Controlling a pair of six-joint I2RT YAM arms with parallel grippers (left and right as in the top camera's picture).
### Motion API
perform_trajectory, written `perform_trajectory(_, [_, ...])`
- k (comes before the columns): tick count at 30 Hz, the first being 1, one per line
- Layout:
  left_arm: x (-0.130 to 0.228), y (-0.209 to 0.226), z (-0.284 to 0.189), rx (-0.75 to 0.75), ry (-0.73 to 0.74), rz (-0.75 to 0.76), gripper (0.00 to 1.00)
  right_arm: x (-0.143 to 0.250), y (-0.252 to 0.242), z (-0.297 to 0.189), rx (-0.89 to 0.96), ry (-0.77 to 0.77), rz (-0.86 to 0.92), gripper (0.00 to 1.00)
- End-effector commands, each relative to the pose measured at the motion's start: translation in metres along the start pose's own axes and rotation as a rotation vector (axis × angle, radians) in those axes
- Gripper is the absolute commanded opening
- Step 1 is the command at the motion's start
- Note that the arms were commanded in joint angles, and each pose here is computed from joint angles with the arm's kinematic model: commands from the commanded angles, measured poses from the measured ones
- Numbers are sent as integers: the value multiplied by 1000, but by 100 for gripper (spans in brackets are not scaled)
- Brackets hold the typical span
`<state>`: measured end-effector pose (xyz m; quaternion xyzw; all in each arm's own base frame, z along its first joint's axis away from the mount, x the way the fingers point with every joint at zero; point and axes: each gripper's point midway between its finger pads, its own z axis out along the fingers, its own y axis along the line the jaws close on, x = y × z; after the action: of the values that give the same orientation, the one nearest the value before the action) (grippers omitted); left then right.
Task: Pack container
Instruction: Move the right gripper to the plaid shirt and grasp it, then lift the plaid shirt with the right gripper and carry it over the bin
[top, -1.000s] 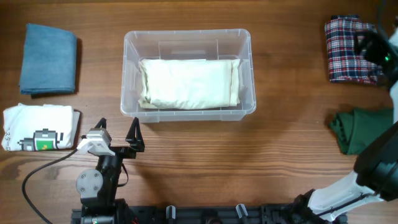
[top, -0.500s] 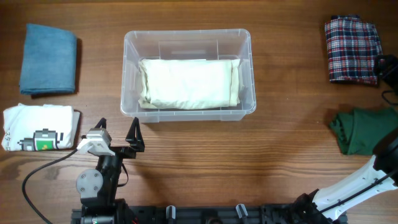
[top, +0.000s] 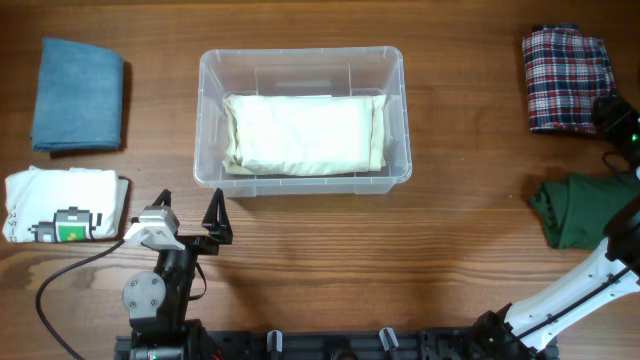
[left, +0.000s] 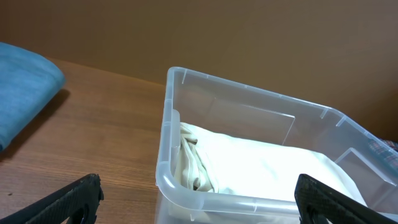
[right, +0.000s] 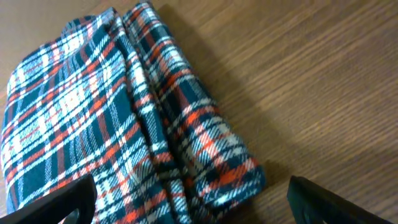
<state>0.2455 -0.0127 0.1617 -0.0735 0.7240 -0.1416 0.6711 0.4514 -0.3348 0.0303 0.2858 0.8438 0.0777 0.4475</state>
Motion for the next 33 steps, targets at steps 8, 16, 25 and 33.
perform_trajectory(8, [1, 1, 0, -3, 1, 16, 100, 32, -1, 30, -77, 38, 58, 93])
perform_trajectory(16, [1, 1, 0, -3, 1, 16, 100, 37, 50, 41, -228, 51, 22, 70])
perform_trajectory(25, [1, 1, 0, -3, 1, 16, 100, 45, 87, 43, -344, 89, 22, 9])
perform_trajectory(33, [1, 1, 0, -3, 1, 16, 100, 21, 121, 17, -489, 58, -19, 4])
